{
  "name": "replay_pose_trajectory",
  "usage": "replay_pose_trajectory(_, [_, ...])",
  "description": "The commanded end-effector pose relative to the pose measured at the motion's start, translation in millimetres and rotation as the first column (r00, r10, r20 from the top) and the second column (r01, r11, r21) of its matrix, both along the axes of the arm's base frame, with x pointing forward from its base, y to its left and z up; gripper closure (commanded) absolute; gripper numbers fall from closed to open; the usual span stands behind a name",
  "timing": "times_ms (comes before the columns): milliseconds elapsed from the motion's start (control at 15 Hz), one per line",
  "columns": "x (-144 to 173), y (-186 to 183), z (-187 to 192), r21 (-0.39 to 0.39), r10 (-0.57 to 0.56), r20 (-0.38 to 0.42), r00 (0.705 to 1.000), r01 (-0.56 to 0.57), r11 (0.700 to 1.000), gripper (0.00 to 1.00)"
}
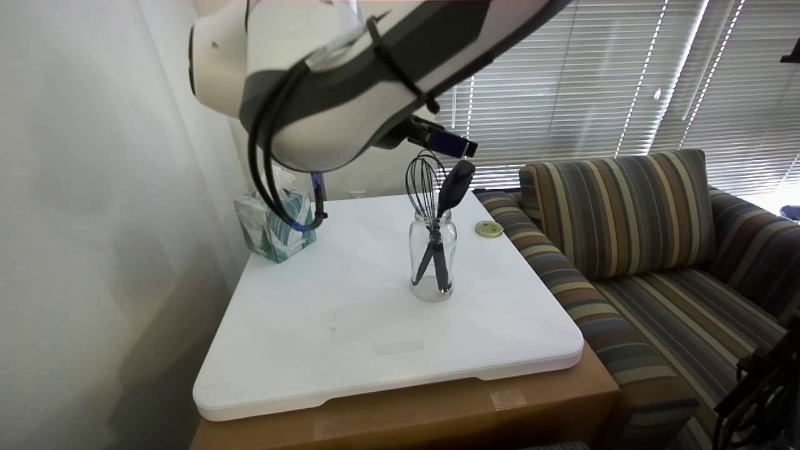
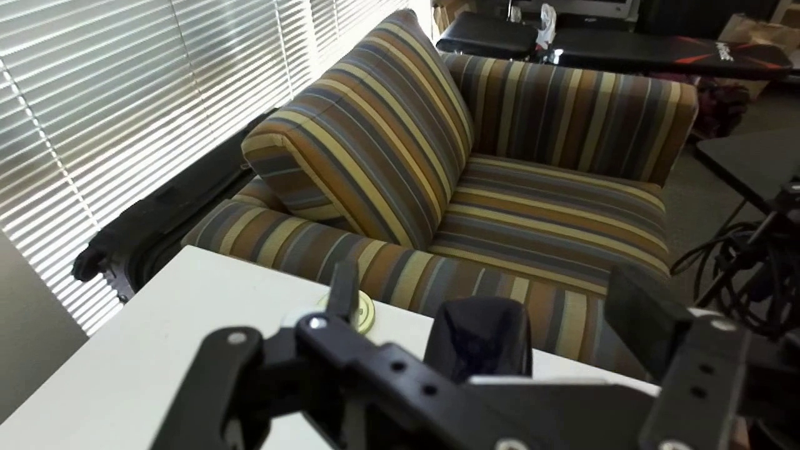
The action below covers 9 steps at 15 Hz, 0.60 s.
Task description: Put the dishing spoon in the glass cup
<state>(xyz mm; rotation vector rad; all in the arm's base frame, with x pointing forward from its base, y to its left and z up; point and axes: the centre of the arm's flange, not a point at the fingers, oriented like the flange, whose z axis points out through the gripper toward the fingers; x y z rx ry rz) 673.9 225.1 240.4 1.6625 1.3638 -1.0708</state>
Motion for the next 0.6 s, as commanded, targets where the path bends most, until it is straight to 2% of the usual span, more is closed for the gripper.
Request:
replay_pose_trajectory(0, [-10,-7,50,0.186,-0.010,0.004,1.000,0.009,0.983,0.00])
replay_pose_trajectory(267, [-11,-13,94,0.367,-0.061,0.024,0.998,0.048,0.929,0.00])
replay_pose_trajectory(533, [-10,-32,124,0.550,-0.128,0.008,0.992,0.102,0.829,0.00])
